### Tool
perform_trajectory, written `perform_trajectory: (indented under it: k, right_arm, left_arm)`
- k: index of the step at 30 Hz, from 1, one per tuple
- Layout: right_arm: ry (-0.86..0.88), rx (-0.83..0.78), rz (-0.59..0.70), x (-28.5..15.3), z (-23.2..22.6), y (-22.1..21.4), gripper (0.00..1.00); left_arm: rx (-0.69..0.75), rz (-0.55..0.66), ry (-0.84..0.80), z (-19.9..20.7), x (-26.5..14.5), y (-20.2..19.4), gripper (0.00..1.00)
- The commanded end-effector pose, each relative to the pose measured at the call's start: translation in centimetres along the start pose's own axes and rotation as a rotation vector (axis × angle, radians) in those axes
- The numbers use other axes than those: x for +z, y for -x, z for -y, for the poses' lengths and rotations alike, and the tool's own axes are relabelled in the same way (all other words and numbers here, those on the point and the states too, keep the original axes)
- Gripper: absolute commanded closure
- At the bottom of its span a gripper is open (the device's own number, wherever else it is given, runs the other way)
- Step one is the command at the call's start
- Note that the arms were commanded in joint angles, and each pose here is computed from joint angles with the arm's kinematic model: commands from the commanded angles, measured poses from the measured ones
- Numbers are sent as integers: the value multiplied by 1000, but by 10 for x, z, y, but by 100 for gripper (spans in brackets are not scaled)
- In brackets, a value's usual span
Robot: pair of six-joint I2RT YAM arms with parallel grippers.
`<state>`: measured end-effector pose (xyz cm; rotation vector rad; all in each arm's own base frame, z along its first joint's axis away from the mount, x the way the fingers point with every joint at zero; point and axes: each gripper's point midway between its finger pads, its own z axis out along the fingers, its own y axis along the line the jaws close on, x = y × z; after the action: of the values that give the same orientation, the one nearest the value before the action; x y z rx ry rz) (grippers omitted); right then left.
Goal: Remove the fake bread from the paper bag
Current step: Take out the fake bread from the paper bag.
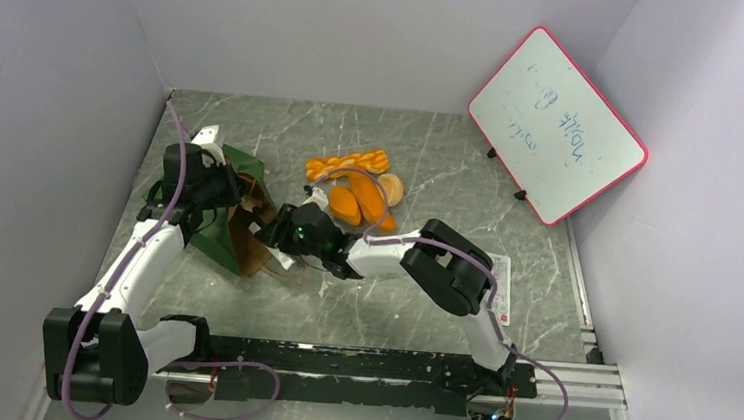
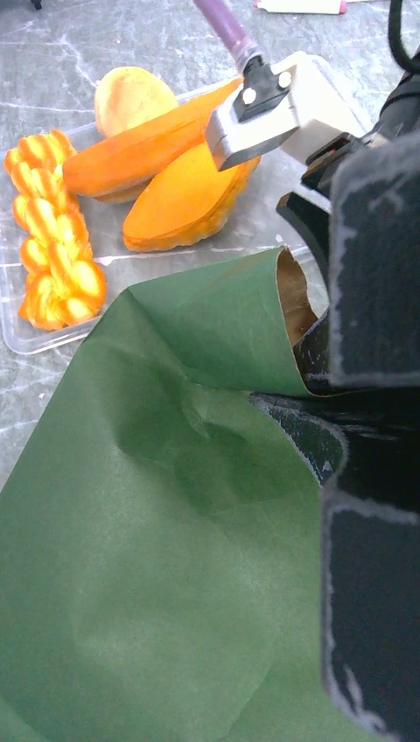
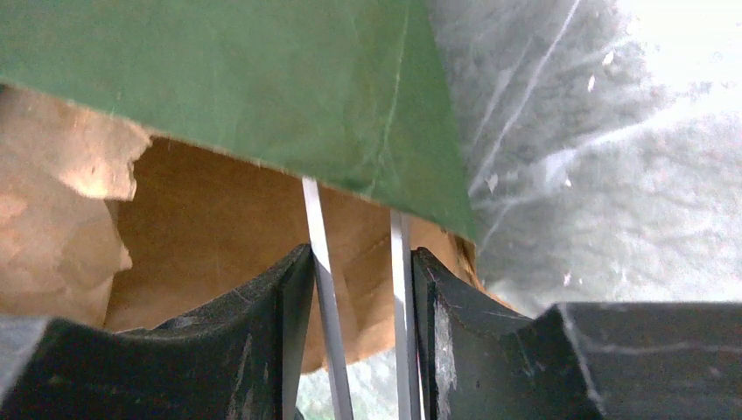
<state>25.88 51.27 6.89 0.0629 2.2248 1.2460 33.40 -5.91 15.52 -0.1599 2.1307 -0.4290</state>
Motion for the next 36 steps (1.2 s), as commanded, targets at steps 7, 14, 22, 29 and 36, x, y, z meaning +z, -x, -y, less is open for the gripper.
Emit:
perform_trajectory:
  k: [7, 14, 22, 29, 36]
  right_arm:
    - [-26, 12, 62, 32, 6, 15, 53]
    - [-33, 5, 88, 37, 6, 23, 58]
    - [-9, -18, 88, 16, 7, 22, 84]
    - [15, -125, 87, -20, -5, 31, 99]
    - [44, -221, 41, -63, -15, 28, 99]
  left_arm:
    - [-2, -12, -45, 17, -4, -1, 93]
    - [7, -13, -24, 14, -3, 0, 93]
    - [-9, 0, 1, 10, -1, 2, 93]
    - [-26, 32, 49, 4, -2, 13, 93]
    - [-65, 71, 95, 0, 6, 31, 93]
